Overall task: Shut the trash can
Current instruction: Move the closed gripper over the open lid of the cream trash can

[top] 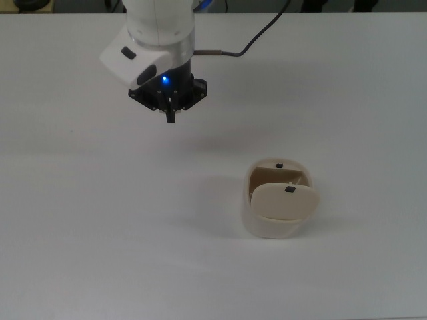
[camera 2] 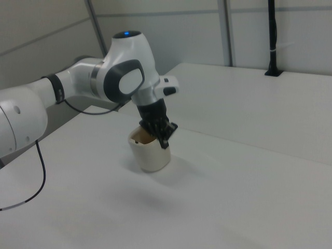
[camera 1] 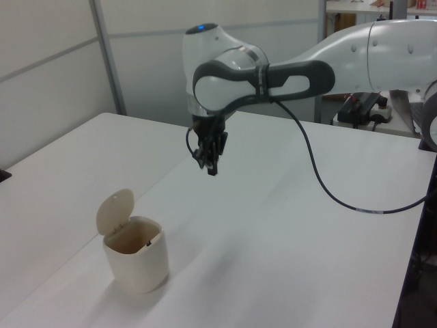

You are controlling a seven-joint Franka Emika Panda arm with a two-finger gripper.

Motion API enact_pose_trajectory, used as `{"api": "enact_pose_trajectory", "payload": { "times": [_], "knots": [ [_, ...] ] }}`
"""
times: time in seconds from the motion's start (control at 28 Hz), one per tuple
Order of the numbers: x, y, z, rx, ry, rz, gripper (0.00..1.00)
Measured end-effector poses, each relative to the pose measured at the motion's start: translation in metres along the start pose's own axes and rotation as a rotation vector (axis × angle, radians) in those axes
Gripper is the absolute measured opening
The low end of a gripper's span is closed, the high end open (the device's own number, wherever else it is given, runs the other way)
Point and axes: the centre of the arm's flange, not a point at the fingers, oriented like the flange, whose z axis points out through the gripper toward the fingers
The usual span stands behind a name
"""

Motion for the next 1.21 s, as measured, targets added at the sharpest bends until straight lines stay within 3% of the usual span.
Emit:
{"api": "enact_pose_trajectory", "payload": {
  "times": [0.21, 0.39, 0.61, 0.89, 1.11, 1.21],
  "knots": [
    [0.024, -0.008, -0.035, 0.091, 0.252, 0.030, 0.01],
    [0.039, -0.019, -0.043, 0.112, 0.407, 0.050, 0.01],
    [0.050, -0.051, -0.041, 0.137, 0.509, 0.039, 0.01],
    [0.055, -0.096, -0.032, 0.182, 0.577, -0.006, 0.01],
    [0.059, -0.119, -0.004, 0.200, 0.551, -0.031, 0.07],
    [0.060, -0.129, 0.010, 0.206, 0.532, -0.041, 0.02]
  ]
}}
